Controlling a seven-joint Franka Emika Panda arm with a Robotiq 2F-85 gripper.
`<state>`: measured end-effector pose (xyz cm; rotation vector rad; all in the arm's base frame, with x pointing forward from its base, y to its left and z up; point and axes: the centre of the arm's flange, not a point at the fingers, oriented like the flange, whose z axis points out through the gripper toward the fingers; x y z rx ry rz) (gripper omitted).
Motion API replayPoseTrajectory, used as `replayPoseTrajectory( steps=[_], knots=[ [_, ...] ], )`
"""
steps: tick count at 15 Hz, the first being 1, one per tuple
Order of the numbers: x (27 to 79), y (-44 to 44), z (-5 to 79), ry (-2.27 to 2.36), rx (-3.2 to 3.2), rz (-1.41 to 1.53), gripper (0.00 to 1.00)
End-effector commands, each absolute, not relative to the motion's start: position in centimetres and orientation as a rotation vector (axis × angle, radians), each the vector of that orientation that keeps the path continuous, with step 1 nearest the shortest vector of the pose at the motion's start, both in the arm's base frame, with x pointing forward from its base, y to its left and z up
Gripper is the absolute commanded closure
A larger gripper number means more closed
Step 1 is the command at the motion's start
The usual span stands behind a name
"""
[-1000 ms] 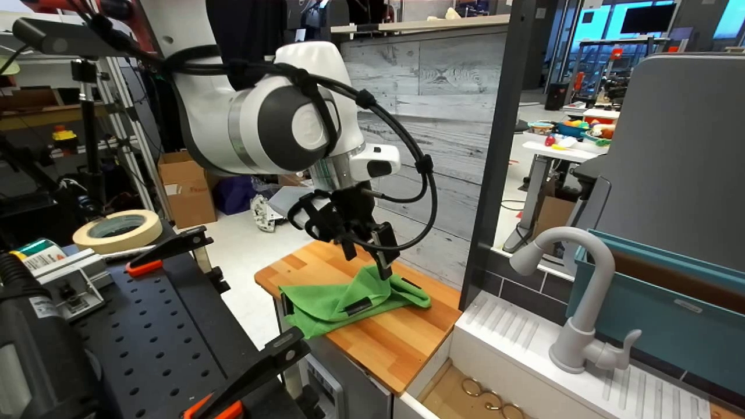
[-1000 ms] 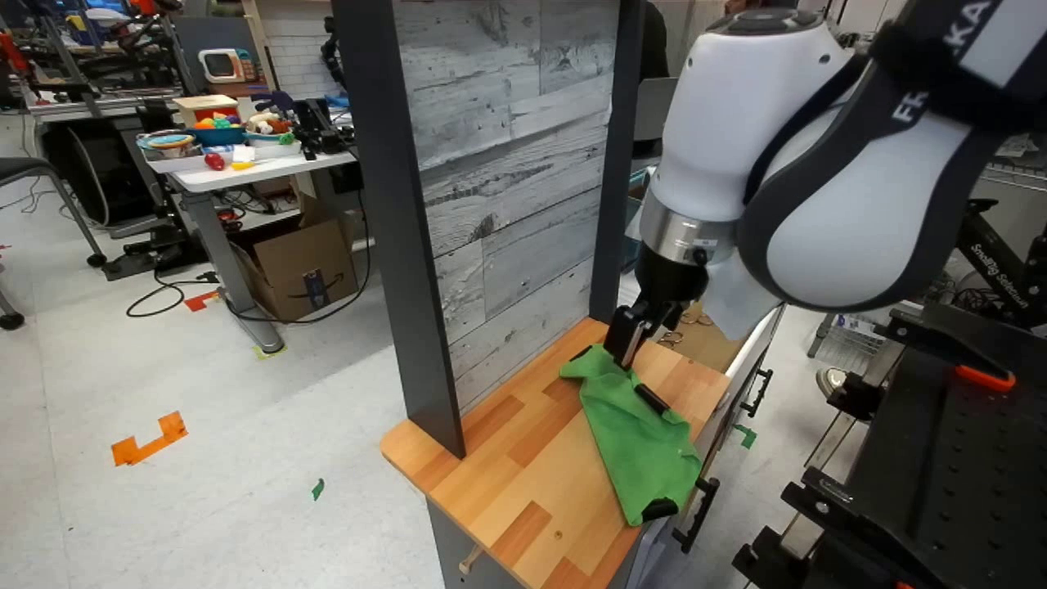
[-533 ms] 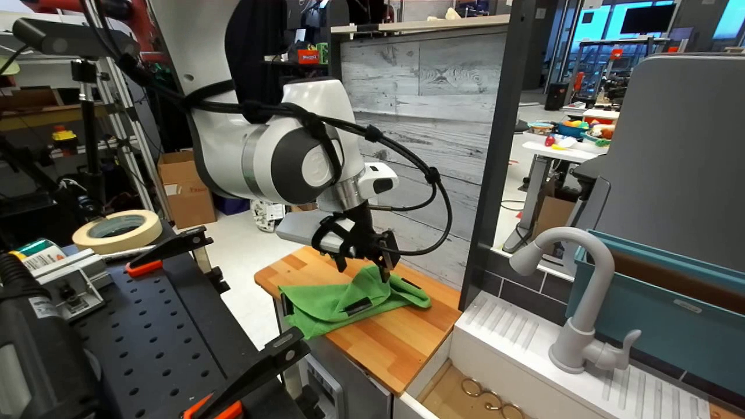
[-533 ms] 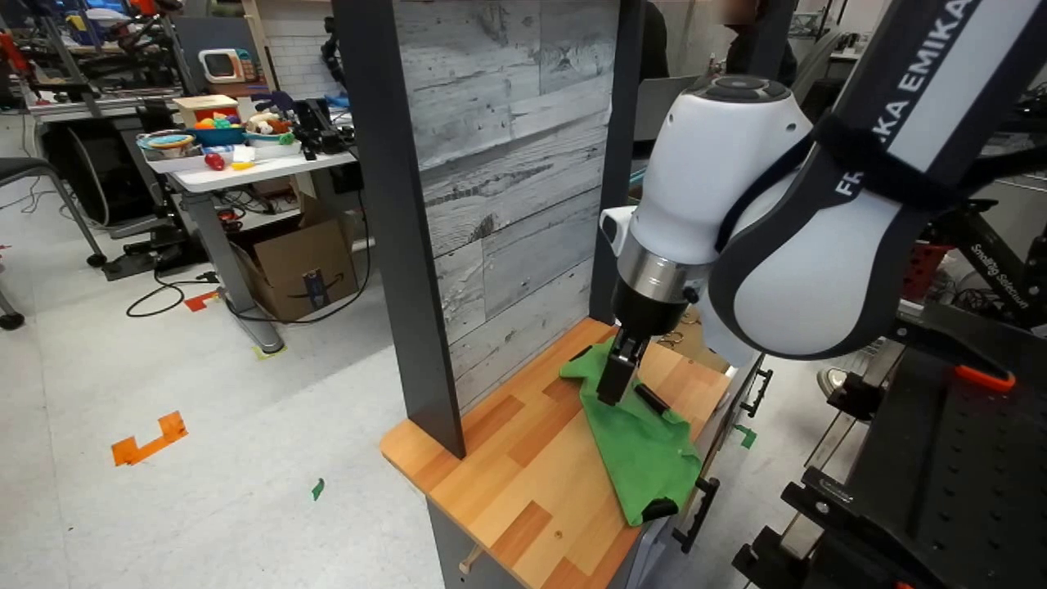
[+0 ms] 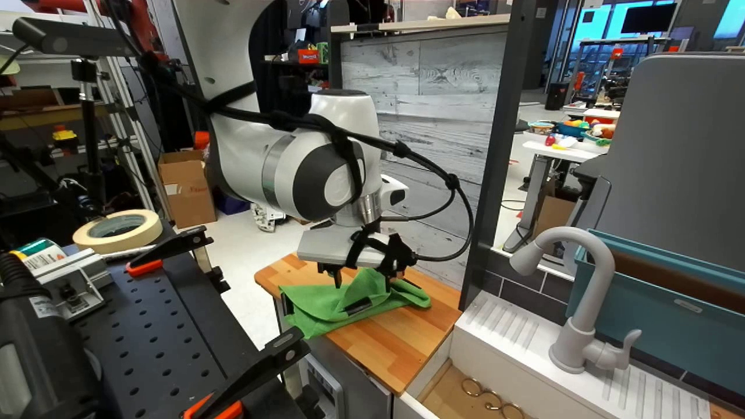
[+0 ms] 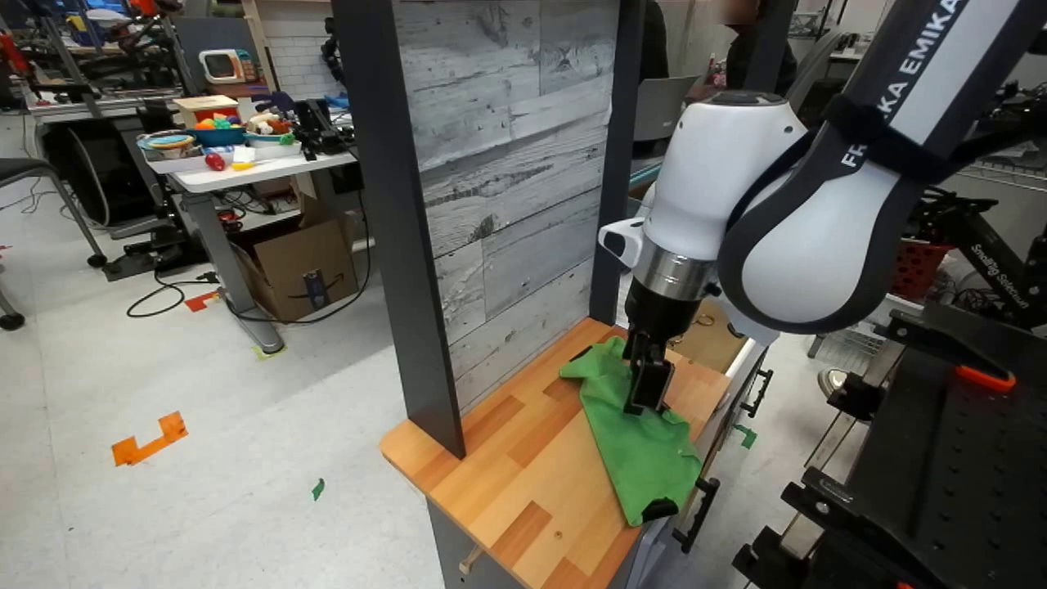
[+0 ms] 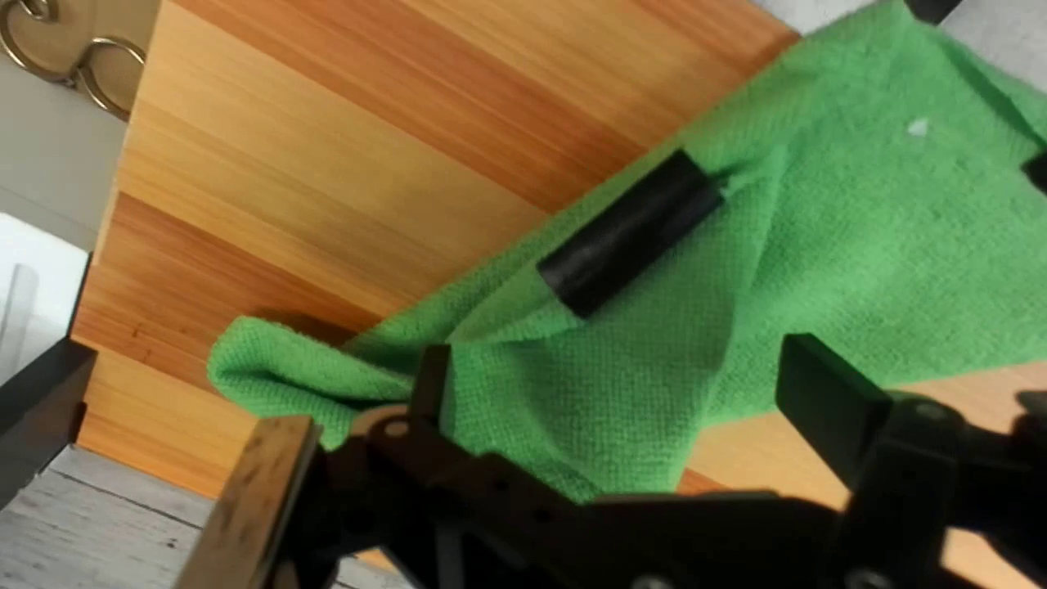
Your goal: Move the green towel to the left
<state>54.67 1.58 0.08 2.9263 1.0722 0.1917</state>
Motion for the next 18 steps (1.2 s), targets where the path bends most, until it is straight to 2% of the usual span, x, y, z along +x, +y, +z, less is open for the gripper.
replayPoseTrajectory(
  steps=[1, 18],
  knots=[
    [55.3, 0.5, -0.5, 1.168, 2.881, 0.101, 0.0],
    [56.3, 5.7, -6.7, 1.272, 2.737, 0.014, 0.0]
  ],
)
